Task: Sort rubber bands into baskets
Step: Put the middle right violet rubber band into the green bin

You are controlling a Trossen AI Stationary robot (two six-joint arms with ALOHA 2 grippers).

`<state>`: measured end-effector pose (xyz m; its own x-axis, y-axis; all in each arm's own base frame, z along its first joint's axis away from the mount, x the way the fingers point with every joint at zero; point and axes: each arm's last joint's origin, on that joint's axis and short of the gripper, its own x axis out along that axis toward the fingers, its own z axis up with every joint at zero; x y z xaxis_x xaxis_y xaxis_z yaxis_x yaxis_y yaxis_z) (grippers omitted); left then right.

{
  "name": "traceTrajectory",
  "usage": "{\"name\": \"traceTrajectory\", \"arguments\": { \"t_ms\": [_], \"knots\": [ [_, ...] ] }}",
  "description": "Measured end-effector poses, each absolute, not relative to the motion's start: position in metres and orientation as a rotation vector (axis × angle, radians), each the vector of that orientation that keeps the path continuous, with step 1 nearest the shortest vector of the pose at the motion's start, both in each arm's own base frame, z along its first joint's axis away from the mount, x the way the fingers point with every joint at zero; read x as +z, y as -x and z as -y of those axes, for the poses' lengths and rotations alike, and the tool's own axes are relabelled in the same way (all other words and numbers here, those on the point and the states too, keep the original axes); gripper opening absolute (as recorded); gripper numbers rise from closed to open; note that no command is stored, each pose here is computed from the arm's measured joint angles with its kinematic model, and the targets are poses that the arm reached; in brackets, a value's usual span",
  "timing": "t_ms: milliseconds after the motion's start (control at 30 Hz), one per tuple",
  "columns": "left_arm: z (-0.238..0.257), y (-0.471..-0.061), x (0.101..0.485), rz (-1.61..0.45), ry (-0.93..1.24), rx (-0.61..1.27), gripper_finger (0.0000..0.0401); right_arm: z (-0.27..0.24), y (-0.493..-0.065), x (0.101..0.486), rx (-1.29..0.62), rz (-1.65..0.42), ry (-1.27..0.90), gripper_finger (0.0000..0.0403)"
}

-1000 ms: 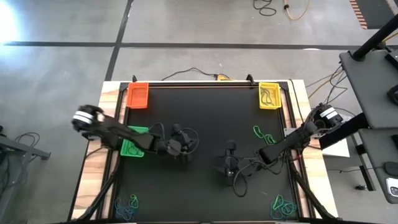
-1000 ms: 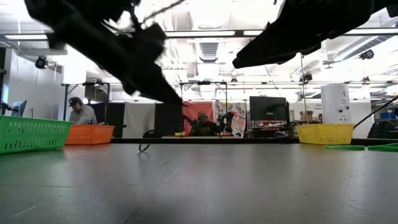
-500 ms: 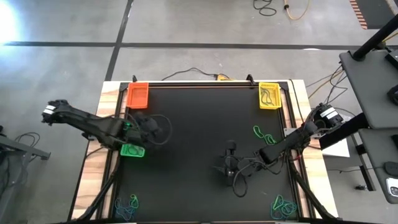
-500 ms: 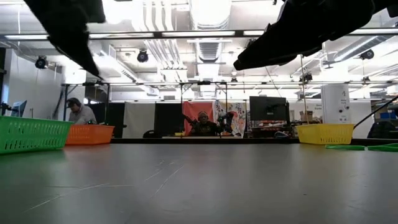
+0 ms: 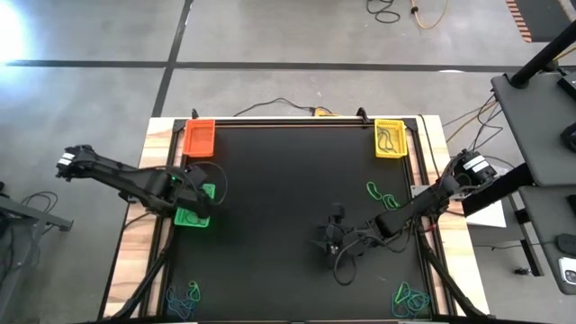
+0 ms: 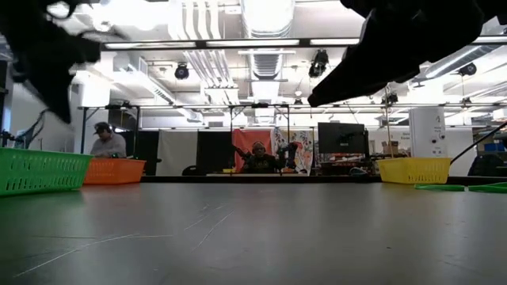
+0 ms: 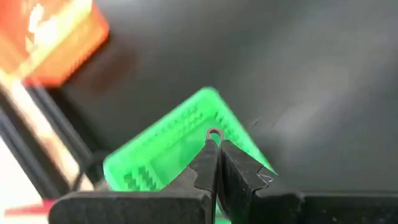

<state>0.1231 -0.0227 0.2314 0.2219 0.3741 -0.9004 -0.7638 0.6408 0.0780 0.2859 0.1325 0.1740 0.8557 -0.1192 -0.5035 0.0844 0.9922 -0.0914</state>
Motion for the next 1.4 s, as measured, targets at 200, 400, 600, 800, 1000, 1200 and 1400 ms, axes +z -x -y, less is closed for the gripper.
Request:
{"name": "traceTrajectory", "arguments": {
  "t_ms": [200, 400, 600, 800, 1000, 1200, 1400],
  "knots": [
    [0.025, -0.123, 0.203, -1.188, 0.504, 0.903, 0.0, -0.133, -0.285, 0.174, -0.108, -0.538, 0.062, 0.0199],
    [0.029, -0.133, 0.189, -1.218, 0.494, 0.87, 0.0, -0.133, -0.285, 0.174, -0.11, -0.537, 0.056, 0.0199],
    [0.03, -0.137, 0.181, -1.275, 0.445, 0.88, 0.0, -0.133, -0.285, 0.174, -0.113, -0.537, 0.044, 0.0199],
    [0.031, -0.14, 0.17, -1.332, 0.41, 0.877, 0.0, -0.133, -0.285, 0.173, -0.115, -0.537, 0.037, 0.0199],
    [0.03, -0.141, 0.167, -1.315, 0.368, 0.914, 0.0, -0.133, -0.285, 0.174, -0.115, -0.537, 0.037, 0.0199],
    [0.027, -0.137, 0.173, -1.244, 0.357, 0.992, 0.0, -0.133, -0.285, 0.174, -0.115, -0.537, 0.037, 0.0199],
    [0.023, -0.129, 0.176, -1.219, 0.306, 1.072, 0.0, -0.133, -0.285, 0.174, -0.115, -0.537, 0.038, 0.0199]
  ]
}}
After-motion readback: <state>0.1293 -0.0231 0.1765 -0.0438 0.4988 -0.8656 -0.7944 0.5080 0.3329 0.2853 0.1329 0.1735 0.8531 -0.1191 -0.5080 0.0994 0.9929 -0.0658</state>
